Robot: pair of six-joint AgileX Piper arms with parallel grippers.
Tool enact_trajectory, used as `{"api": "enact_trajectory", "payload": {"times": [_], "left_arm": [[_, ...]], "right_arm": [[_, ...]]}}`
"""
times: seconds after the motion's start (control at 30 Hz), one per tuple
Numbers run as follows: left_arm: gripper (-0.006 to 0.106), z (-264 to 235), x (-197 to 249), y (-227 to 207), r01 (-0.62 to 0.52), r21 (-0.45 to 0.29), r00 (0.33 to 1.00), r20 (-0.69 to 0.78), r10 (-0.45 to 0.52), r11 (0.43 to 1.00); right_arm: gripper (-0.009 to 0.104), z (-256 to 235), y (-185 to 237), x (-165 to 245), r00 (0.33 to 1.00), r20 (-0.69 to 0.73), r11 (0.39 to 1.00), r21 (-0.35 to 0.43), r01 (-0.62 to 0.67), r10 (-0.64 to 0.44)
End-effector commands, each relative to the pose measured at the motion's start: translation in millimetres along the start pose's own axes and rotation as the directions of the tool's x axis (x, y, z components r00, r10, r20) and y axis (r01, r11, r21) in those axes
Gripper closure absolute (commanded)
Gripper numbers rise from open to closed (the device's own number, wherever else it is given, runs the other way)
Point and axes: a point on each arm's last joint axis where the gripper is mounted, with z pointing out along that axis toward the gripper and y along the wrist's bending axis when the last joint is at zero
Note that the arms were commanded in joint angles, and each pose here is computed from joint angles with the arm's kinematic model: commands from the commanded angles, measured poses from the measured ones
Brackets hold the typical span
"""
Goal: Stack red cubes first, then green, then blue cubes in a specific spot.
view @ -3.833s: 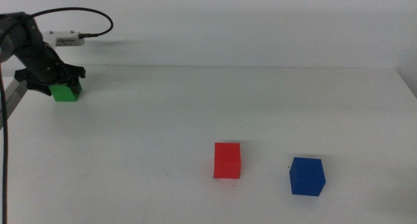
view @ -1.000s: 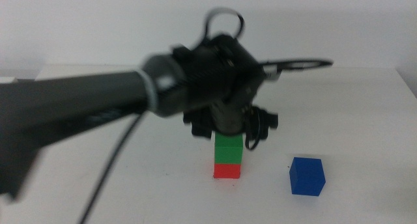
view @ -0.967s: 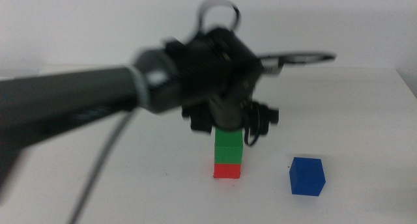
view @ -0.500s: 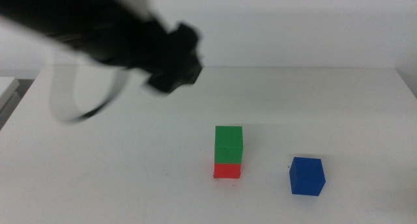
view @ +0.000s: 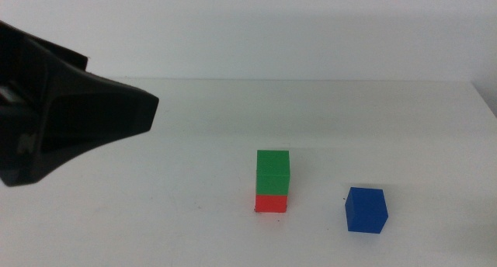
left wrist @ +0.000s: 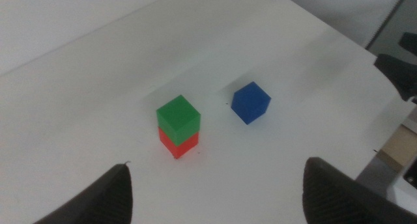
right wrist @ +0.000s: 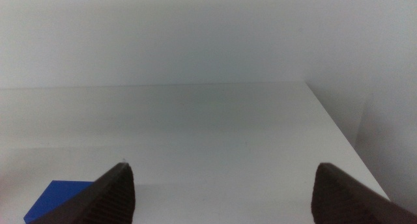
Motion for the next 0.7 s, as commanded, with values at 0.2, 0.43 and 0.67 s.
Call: {"api": "enact_trajectory", "payload": {"times": [0.2,0.43,0.67], "left_arm": [[0.015,0.5,-0.2,1.3,0.001,-0.013,1.000,0.013,-0.001,1.000],[0.015,0.4,-1.1,5.0,-0.021,-0.054,1.000,0.022,0.022,0.998],[0.015,0.4,-1.2,5.9,-0.026,-0.064,0.999,0.023,0.028,0.998]], "right_arm": [[0.008,-0.2,-0.3,-0.3,1.000,0.013,1.000,0.005,0.003,-0.004],[0.008,-0.4,-0.6,-5.2,0.997,0.067,1.000,0.010,0.026,-0.026],[0.008,-7.5,1.1,-49.5,0.993,0.063,0.995,-0.009,-0.102,0.103]]}}
